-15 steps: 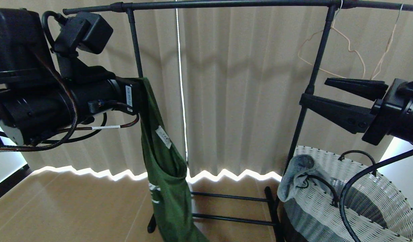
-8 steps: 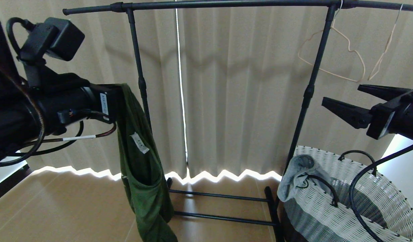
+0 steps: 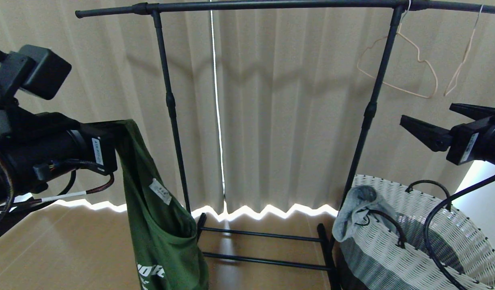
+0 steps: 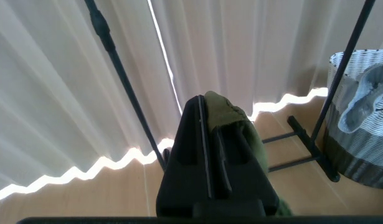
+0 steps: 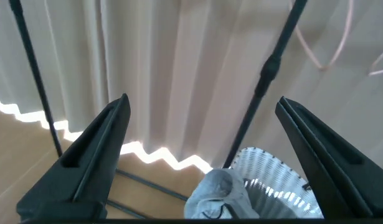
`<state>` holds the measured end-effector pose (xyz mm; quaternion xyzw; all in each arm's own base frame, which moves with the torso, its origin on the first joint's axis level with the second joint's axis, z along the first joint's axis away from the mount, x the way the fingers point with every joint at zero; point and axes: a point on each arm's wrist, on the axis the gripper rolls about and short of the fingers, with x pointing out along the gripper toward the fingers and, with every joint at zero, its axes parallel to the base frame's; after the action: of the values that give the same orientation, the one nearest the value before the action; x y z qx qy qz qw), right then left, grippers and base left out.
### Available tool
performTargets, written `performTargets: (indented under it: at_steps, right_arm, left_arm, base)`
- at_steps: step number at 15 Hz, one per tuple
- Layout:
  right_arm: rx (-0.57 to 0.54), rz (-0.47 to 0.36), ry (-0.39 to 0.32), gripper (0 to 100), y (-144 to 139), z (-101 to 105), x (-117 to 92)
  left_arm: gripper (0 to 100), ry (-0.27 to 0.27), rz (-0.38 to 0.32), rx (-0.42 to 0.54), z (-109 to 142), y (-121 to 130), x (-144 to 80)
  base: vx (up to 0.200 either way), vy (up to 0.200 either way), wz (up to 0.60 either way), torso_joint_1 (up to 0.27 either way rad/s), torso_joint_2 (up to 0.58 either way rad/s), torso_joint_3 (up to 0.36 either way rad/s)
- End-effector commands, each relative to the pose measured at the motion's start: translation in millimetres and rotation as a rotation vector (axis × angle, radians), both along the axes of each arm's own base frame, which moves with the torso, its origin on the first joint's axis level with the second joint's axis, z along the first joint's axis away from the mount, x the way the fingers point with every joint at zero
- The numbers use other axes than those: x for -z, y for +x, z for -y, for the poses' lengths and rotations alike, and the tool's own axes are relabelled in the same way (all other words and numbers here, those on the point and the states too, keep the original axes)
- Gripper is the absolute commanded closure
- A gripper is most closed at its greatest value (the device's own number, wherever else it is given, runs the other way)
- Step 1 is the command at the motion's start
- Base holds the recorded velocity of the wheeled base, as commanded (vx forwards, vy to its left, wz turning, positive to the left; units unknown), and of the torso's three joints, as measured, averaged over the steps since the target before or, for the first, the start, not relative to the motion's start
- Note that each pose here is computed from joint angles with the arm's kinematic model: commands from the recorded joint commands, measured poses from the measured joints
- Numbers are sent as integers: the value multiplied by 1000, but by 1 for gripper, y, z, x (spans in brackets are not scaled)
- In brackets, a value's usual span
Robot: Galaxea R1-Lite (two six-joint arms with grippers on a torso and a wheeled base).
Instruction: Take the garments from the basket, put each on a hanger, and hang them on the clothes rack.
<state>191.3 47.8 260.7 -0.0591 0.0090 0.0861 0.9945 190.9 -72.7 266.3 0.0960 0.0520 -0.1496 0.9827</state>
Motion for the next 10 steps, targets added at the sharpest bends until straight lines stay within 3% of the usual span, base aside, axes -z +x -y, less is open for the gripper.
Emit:
performTargets:
  at_steps: [1, 3, 10]
  right_arm:
    - [14, 4, -14, 0, -1, 1, 2]
    - [39, 8, -50, 0, -1, 1, 10]
    - [66, 1, -80, 0, -2, 4, 20]
  left_arm:
    - [100, -2, 13, -1, 0, -1, -4]
    - [100, -3, 15, -1, -1, -3, -3]
    - [100, -2, 12, 0, -2, -6, 0]
  base:
    - [0, 0, 0, 0, 0, 0]
    - [0, 0, 0, 0, 0, 0]
    - [0, 0, 0, 0, 0, 0]
